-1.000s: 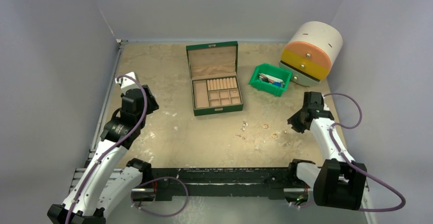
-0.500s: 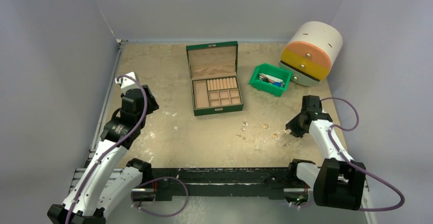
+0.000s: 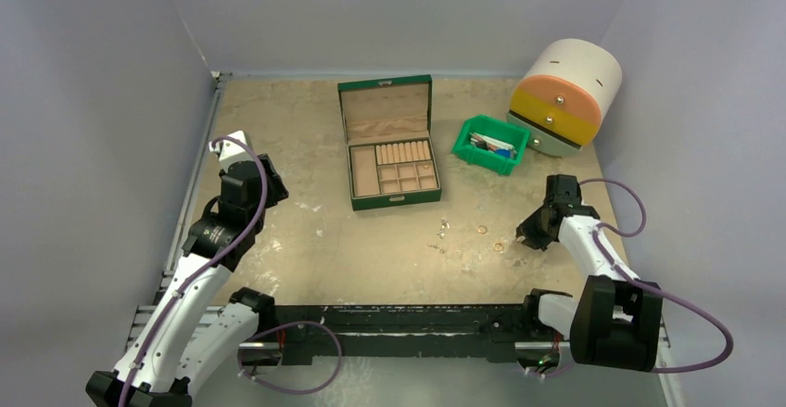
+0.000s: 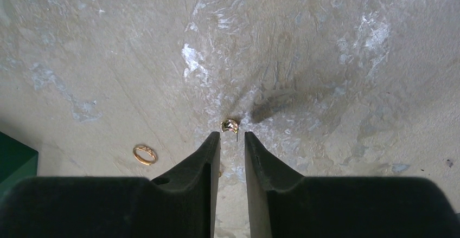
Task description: Organize the mixed jewelry
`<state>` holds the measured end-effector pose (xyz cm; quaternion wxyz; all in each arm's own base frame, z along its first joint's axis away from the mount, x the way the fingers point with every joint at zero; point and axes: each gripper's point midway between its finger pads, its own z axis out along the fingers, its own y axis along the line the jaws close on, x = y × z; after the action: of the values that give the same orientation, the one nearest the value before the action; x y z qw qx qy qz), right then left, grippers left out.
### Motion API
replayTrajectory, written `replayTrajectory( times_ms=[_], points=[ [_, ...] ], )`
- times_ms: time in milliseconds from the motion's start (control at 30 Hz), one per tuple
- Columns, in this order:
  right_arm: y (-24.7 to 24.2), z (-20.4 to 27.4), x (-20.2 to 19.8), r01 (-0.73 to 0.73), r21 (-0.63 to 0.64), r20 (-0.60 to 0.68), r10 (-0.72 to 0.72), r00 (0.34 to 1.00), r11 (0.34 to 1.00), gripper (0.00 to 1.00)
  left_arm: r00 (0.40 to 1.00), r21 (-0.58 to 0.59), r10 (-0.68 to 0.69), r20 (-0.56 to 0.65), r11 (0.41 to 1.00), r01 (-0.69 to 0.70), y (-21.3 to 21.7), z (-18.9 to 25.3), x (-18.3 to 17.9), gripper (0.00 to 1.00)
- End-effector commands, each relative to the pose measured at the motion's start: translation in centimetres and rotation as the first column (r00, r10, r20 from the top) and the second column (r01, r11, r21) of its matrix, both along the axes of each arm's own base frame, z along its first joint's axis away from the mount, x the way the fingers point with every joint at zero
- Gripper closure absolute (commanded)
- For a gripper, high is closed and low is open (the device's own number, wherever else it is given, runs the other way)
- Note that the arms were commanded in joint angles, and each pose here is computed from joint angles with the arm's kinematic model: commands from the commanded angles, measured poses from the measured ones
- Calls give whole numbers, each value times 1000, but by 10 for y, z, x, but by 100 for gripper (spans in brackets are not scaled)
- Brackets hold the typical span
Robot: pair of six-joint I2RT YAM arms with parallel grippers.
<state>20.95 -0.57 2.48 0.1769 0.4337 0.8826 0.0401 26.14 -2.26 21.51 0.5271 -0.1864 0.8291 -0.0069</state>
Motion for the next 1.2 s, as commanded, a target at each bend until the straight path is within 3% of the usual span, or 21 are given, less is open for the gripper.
replayTrajectory(
  times_ms=[0,233,467,833,1167],
  points=[
    [-2,-5,0,9,-9,-4,-9,1000,1000,75,998,-3,0,62,1000,0,-1,16,8,52],
    [-3,-7,-1,11,-12,-8,-11,1000,1000,83,998,-3,0,62,1000,0,-1,16,8,52],
    [-4,-6,0,13,-19,-6,-13,1000,1000,100,998,-3,-1,61,1000,1,-1,16,8,52],
    [1,13,14,-24,5,71,23,997,1000,100,998,-2,-1,60,1000,2,-1,15,8,52],
    [25,54,44,-113,76,222,94,971,991,100,998,-5,-4,61,1000,4,-2,16,9,52]
  ],
)
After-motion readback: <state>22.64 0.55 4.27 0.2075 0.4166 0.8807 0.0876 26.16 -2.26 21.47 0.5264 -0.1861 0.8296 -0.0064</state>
